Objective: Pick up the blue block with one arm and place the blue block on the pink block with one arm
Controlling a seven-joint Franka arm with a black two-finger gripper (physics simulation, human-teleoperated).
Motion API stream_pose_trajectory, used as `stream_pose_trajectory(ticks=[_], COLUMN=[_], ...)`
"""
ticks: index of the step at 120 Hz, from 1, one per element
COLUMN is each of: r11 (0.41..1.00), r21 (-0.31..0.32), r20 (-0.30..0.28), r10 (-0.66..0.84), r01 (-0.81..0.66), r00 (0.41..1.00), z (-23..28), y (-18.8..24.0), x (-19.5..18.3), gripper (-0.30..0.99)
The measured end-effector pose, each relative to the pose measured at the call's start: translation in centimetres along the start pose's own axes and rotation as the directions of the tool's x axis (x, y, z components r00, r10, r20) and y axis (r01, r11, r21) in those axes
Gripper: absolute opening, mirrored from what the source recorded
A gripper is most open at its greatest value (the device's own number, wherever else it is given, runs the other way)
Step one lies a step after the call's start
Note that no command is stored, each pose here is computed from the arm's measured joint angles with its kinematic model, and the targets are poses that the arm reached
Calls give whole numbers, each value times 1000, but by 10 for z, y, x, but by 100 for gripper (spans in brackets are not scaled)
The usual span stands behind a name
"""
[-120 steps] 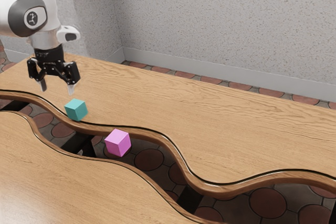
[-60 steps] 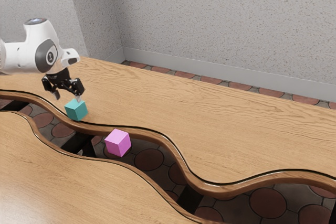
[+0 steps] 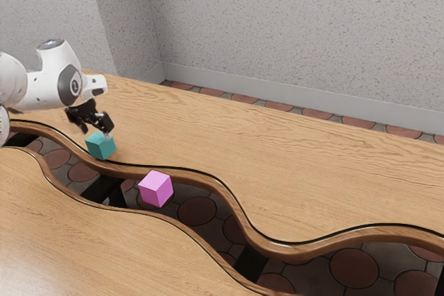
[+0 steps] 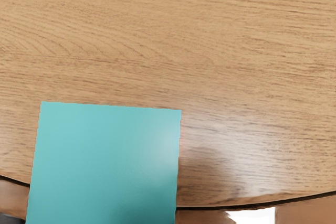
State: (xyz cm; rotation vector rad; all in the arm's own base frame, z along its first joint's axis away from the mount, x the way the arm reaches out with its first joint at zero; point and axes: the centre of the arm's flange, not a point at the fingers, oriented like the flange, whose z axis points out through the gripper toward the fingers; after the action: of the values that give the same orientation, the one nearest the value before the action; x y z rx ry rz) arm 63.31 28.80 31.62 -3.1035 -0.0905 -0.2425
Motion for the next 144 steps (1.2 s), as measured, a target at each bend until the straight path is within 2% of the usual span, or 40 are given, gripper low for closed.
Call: stream_pose_trajectory(ticks=[26,104,138,144], r11=[999,990,987,987], r21=[-21,-28,-59,-63], r20=[-3,-13,-11,-12], r10=[40,140,152,150], r01=[-40,-140,-152,-150], r00=[999,990,988,989], z=[16,48,69,70], y=[-14,-28,-30,-30], x=[-2,11,11,10], gripper=[69,69,69,64])
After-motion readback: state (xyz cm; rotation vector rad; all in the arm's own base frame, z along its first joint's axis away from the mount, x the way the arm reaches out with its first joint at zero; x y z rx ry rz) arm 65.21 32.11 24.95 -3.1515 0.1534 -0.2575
